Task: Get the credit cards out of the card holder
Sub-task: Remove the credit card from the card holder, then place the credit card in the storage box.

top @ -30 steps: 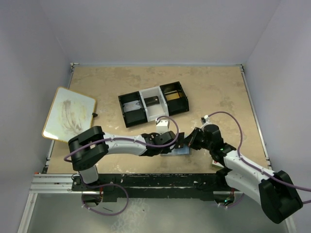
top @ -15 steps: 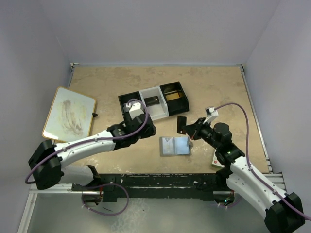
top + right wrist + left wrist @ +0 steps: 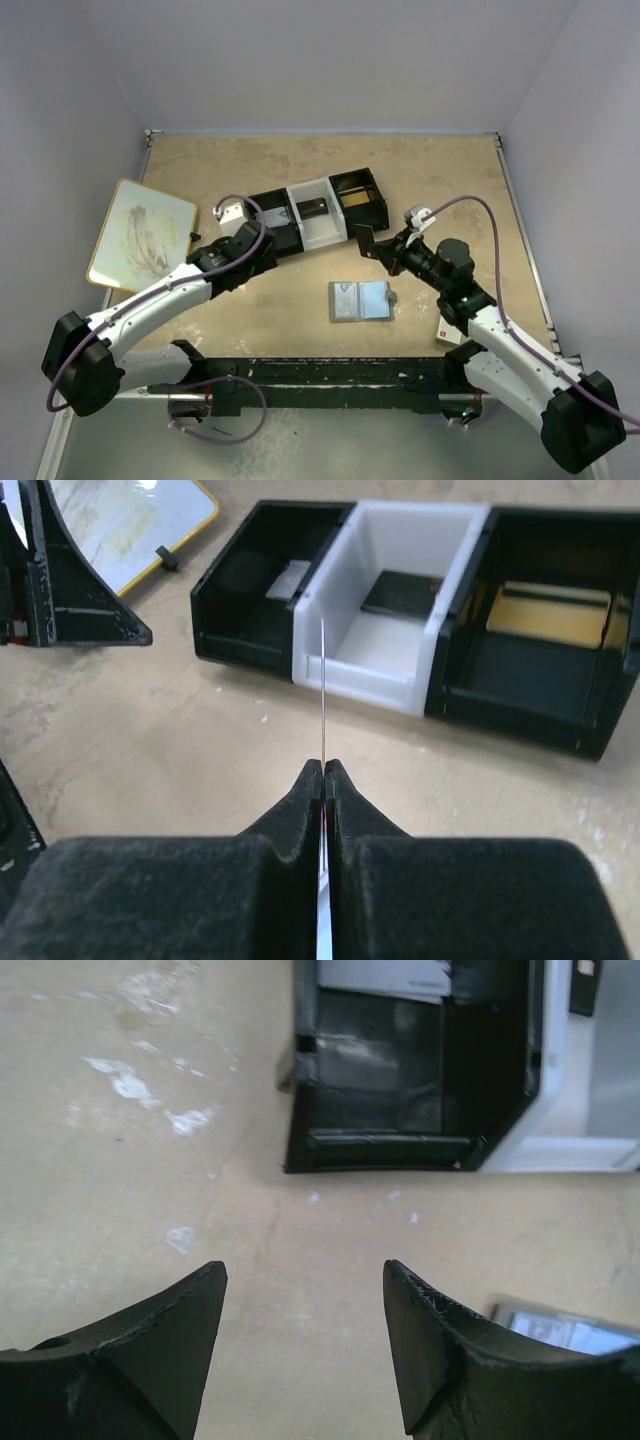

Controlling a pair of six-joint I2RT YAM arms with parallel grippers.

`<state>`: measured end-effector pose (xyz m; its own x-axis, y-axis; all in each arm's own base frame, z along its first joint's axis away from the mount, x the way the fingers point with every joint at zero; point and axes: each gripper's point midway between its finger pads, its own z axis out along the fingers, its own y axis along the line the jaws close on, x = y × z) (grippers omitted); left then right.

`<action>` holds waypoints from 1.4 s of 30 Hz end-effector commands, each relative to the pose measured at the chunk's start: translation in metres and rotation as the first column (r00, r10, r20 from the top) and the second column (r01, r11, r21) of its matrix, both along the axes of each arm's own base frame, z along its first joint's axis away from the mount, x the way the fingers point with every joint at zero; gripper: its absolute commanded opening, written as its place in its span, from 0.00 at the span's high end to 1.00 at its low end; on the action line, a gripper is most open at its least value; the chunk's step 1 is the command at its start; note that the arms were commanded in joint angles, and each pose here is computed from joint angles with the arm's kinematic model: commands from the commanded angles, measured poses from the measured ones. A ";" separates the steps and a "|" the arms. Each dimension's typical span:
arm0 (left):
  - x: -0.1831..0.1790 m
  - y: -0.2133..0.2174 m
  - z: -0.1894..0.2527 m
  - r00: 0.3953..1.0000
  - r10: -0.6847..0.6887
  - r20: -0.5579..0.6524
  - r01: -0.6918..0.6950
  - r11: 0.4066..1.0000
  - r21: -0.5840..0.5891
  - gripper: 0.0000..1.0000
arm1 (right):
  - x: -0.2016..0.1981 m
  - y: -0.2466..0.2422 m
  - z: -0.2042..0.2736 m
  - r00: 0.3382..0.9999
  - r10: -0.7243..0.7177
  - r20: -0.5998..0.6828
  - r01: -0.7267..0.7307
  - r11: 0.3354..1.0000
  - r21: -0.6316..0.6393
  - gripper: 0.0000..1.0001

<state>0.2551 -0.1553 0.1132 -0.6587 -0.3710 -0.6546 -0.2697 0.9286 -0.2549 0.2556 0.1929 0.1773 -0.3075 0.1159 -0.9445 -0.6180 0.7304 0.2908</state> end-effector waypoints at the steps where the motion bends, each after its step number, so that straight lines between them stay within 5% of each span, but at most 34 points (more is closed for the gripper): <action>1: 0.011 0.048 0.029 0.993 0.100 0.056 -0.106 0.988 0.113 0.37 | 0.011 0.028 0.069 0.914 0.198 0.354 -0.171 0.980 -0.105 1.00; 10: 0.013 0.129 0.056 0.948 0.289 0.133 -0.316 0.909 0.271 0.35 | 0.086 0.039 0.075 0.879 0.271 0.391 -0.086 0.899 -0.430 1.00; 17: 0.007 0.134 0.068 0.952 0.253 0.174 -0.293 0.917 0.269 0.34 | 0.122 0.062 0.080 0.783 0.433 0.447 -0.112 0.804 -0.584 1.00; 25: 0.006 0.141 0.076 0.939 0.275 0.205 -0.325 0.904 0.277 0.34 | 0.155 0.098 0.025 0.697 0.641 0.320 -0.245 0.633 -0.734 1.00; 29: 0.005 0.143 0.080 0.934 0.282 0.219 -0.336 0.901 0.273 0.34 | 0.166 0.117 -0.016 0.698 0.683 0.217 -0.286 0.543 -0.789 1.00; 42: 0.007 0.140 0.079 0.939 0.269 0.214 -0.321 0.908 0.269 0.33 | 0.217 0.130 -0.051 0.746 0.639 0.188 -0.148 0.434 -0.889 1.00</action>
<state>0.2556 -0.0167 0.1776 -0.4554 -0.3053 -0.8363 -0.5175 0.8551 -0.0303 0.4446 0.3180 0.0901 0.2989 -0.7278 -0.6172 -0.8499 0.0912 -0.5190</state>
